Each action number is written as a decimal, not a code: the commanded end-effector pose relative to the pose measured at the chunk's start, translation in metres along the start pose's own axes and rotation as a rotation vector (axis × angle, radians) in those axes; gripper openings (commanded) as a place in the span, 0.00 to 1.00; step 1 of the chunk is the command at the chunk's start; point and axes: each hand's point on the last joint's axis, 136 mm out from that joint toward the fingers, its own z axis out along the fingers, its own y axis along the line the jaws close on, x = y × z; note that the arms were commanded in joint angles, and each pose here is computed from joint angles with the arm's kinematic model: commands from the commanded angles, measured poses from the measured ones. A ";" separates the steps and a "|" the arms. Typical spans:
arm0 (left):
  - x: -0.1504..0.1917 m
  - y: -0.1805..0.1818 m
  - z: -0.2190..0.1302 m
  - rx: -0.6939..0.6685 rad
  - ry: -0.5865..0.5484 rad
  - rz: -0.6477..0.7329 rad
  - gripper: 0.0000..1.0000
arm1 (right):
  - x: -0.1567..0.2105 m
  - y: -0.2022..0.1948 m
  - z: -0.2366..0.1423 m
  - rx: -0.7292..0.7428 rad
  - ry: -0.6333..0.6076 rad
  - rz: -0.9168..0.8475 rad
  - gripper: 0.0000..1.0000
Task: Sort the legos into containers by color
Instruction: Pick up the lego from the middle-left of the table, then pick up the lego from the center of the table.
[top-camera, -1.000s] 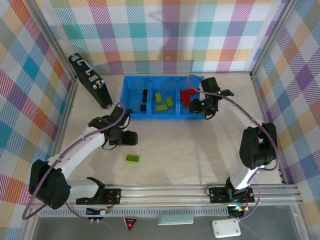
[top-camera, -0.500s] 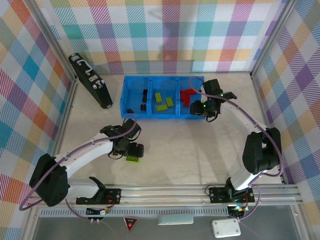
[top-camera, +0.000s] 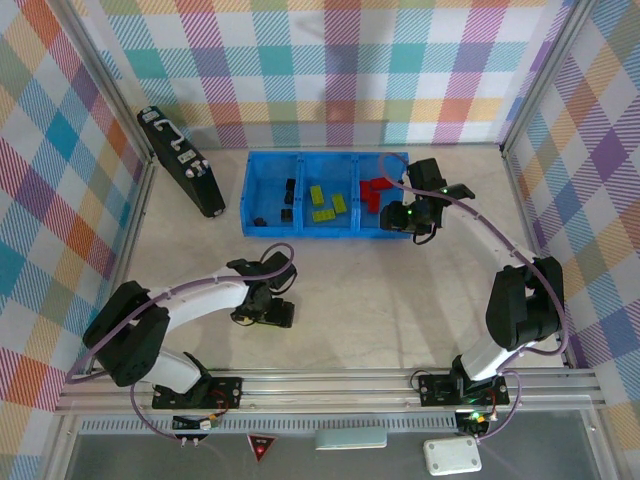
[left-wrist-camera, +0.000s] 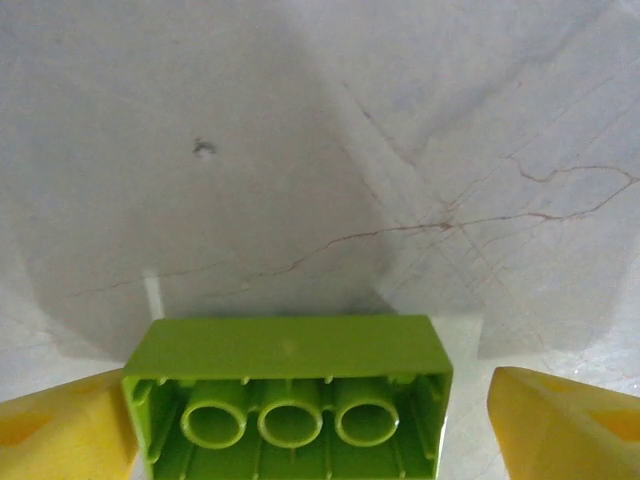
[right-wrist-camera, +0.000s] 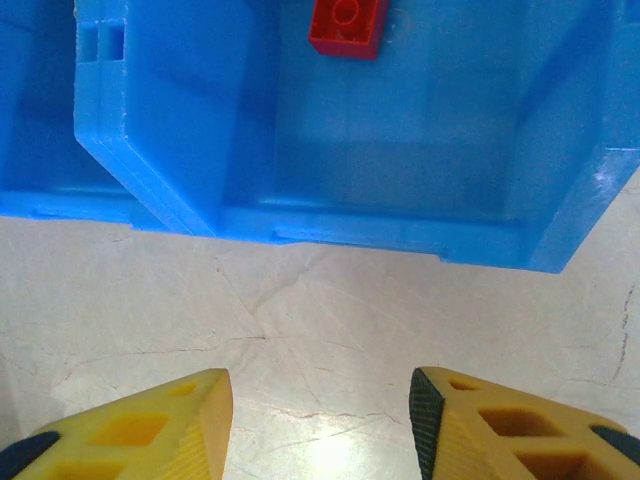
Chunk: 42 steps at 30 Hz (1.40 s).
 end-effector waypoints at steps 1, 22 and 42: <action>0.001 -0.001 0.004 -0.014 -0.003 0.003 0.86 | 0.003 0.003 -0.011 -0.007 -0.005 0.001 0.52; -0.009 -0.016 -0.017 0.003 -0.046 0.015 0.69 | 0.009 0.003 -0.024 -0.003 -0.005 -0.005 0.51; -0.079 -0.062 -0.061 0.071 -0.174 0.082 0.67 | 0.029 -0.006 -0.060 0.037 -0.036 -0.003 0.51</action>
